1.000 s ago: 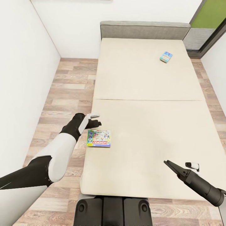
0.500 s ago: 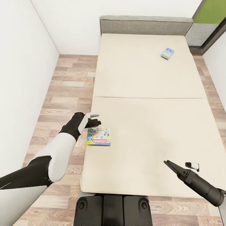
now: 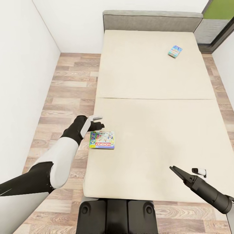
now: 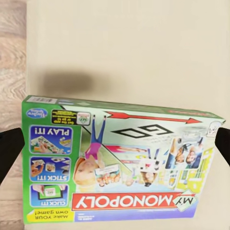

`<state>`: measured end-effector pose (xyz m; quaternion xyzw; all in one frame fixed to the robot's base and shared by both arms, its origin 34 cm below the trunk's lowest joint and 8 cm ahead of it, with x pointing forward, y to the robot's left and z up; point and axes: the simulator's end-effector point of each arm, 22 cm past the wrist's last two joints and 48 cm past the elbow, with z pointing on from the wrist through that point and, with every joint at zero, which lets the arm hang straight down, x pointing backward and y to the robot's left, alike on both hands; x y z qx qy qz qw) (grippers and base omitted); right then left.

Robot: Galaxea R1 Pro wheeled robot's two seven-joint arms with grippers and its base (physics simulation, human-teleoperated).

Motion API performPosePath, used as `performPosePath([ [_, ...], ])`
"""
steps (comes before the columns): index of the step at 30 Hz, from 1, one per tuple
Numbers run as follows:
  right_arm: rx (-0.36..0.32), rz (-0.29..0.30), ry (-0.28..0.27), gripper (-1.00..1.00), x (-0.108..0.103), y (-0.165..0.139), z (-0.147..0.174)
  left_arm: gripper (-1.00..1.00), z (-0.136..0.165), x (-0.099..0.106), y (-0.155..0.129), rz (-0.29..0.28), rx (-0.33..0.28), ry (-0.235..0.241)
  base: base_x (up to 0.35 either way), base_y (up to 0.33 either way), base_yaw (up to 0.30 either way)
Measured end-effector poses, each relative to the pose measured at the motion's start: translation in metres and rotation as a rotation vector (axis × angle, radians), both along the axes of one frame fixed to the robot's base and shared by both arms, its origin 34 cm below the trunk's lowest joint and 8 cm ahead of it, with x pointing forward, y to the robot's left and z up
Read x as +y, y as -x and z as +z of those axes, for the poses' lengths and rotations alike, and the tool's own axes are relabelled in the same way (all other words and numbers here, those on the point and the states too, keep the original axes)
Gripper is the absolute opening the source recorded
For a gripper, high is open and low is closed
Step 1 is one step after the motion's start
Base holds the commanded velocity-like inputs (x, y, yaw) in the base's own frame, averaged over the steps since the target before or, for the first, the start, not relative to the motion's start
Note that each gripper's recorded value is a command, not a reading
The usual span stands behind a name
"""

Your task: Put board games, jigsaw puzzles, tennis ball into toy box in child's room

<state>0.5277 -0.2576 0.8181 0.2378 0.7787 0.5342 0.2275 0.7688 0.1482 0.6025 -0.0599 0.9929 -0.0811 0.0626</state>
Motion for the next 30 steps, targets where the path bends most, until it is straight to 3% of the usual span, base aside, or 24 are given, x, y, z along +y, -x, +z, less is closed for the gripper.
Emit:
performPosePath([
  [30,0.047,0.001,0.000,1.00,0.000,0.009,-0.020,1.00,0.000,0.012,-0.022,0.020,-0.037,-0.008,0.000,0.000,0.000],
])
